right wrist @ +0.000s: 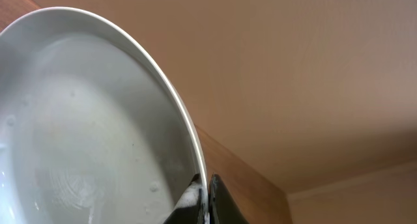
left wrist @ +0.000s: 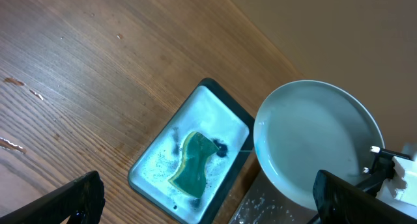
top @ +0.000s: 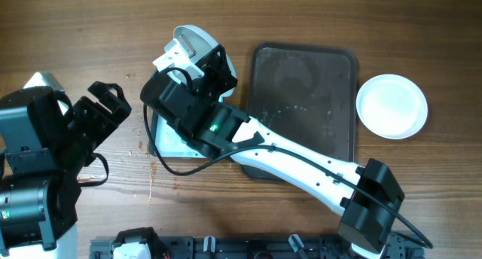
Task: Clean dirty plates on tray and stack at the side
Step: 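Lift the plate with the right gripper and tilt it over the sponge tray, then carry the plate right and stack it on the plates beside the tray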
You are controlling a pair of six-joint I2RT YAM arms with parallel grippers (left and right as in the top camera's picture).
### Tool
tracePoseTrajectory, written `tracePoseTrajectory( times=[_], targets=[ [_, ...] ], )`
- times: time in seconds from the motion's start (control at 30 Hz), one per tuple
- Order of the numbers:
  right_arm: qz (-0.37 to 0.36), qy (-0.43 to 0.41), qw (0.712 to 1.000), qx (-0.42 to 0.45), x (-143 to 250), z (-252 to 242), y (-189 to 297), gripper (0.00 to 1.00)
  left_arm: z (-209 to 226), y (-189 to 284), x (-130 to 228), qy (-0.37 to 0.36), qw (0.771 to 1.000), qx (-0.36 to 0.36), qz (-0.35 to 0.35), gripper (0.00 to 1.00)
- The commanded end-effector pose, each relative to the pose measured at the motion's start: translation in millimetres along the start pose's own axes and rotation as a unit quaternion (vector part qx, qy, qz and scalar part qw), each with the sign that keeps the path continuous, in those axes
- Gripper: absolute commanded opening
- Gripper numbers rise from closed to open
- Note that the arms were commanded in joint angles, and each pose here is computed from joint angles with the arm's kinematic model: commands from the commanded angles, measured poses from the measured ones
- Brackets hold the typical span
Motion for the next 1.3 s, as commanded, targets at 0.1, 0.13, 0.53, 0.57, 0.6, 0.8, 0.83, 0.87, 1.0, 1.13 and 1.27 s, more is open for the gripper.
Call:
tracePoseTrajectory(
  times=[0.1, 0.13, 0.53, 0.57, 0.6, 0.8, 0.83, 0.87, 1.0, 1.13, 1.27],
  targets=[
    [-0.011, -0.033, 0.999, 0.017, -12.5, -25.2, 9.5, 0.04, -1.3, 3.3, -2.4, 0.0, 1.0, 0.007, -0.005, 1.0],
    [-0.011, -0.033, 0.999, 0.018, -12.5, -25.2, 9.6, 0.05, -1.3, 3.3, -2.4, 0.0, 1.0, 0.007, -0.005, 1.0],
    [-0.015, -0.037, 0.999, 0.018, -14.6, -25.8, 9.6, 0.04, -1.3, 3.3, -2.5, 0.0, 1.0, 0.007, -0.005, 1.0],
    [-0.015, -0.037, 0.999, 0.018, -14.6, -25.8, 9.6, 0.04, -1.3, 3.3, -2.4, 0.0, 1.0, 0.007, -0.005, 1.0],
    [-0.015, -0.037, 0.999, 0.018, -14.6, -25.8, 9.6, 0.04, -1.3, 3.3, -2.4, 0.0, 1.0, 0.007, -0.005, 1.0],
    [-0.015, -0.037, 0.999, 0.018, -14.6, -25.8, 9.6, 0.04, -1.3, 3.3, -2.4, 0.0, 1.0, 0.007, -0.005, 1.0],
    [-0.015, -0.037, 0.999, 0.018, -14.6, -25.8, 9.6, 0.04, -1.3, 3.3, -2.4, 0.0, 1.0, 0.007, -0.005, 1.0],
    [-0.015, -0.037, 0.999, 0.018, -14.6, -25.8, 9.6, 0.04, -1.3, 3.3, -2.4, 0.0, 1.0, 0.007, -0.005, 1.0],
    [-0.014, -0.025, 0.999, 0.02, -14.7, -26.3, 8.9, 0.04, -1.3, 3.3, -2.4, 0.0, 1.0, 0.007, -0.005, 1.0],
    [-0.024, -0.002, 1.0, -0.005, -16.1, -21.2, 12.4, 0.05, -1.3, 3.3, -2.4, 0.0, 1.0, 0.007, -0.005, 1.0],
    [-0.033, -0.009, 0.998, -0.049, -16.9, -17.6, 5.4, 0.04, -1.3, 3.3, -2.4, 0.0, 1.0, 0.007, -0.005, 1.0]
  ],
)
Point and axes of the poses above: each gripper's point midway between its finger pads, its own y axis back along the fingers, its own z axis along the line the jaws close on, x = y × z, the point moved 10 cm from there along y, back along the fingers, and after that the axes turned 3 degrees about -y, right-handed, at the moved point
